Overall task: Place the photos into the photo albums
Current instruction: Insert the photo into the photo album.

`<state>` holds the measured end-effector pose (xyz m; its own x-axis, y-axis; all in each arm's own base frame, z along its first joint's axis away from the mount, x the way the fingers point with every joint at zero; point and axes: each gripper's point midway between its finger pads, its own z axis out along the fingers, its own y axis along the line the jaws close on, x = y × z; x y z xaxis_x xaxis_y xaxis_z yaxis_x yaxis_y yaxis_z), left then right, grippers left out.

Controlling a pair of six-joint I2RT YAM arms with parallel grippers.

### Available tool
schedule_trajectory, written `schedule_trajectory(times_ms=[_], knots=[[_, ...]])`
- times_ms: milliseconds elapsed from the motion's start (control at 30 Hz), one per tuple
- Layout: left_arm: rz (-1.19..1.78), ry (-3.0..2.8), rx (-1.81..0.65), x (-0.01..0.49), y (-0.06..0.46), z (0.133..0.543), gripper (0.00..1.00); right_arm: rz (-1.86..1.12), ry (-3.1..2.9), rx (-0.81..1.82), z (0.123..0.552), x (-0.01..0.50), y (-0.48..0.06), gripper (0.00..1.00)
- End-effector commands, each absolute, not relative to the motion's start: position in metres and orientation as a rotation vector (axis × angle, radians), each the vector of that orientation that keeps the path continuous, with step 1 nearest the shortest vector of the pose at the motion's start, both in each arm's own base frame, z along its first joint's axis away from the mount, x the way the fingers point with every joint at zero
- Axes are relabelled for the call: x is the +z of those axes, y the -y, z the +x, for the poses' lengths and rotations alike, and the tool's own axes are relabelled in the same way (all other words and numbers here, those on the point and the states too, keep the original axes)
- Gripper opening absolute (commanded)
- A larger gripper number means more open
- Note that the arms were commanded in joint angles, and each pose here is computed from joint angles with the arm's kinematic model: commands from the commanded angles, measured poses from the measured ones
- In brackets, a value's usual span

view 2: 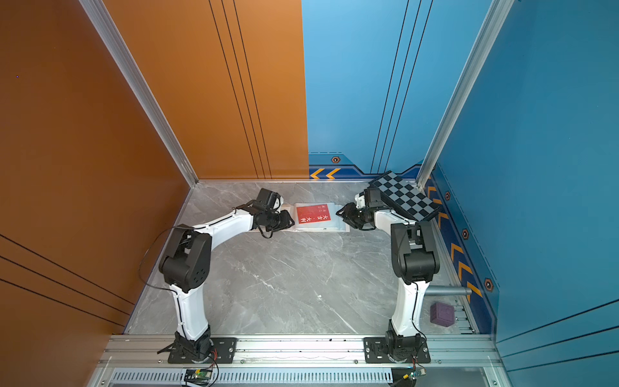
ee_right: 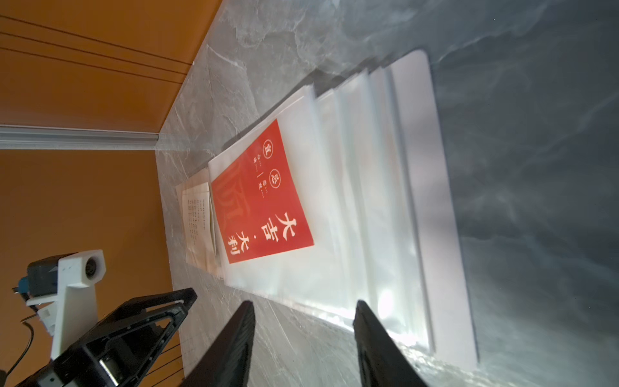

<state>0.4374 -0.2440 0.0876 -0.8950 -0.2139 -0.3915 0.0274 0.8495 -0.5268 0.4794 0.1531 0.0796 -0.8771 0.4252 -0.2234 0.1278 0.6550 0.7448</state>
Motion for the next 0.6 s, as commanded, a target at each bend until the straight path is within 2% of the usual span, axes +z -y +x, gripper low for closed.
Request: schedule_trajectory(times_ms=[0,67,200,567], knots=[[-0.384,-2.427,-0.865,0.081,0.242,0.44,0.42,0.38,-2.527,1.035,0.478,0.078,-0.166,0.5],[-0.497,-2.366,-0.928,0.071,0.24,0.437,0.48,0.357,-2.533,1.032,0.477,0.077,-0.175,0.5],[-0.638,-2.293,-0.947,0.051,0.237,0.431,0.49,0.309,-2.539,1.042,0.477,0.078,-0.189,0.5],[-1.1,-2.136,-0.777,0.005,0.205,0.423,0.52,0.245,-2.535,1.001,0.465,0.086,-0.201,0.5]])
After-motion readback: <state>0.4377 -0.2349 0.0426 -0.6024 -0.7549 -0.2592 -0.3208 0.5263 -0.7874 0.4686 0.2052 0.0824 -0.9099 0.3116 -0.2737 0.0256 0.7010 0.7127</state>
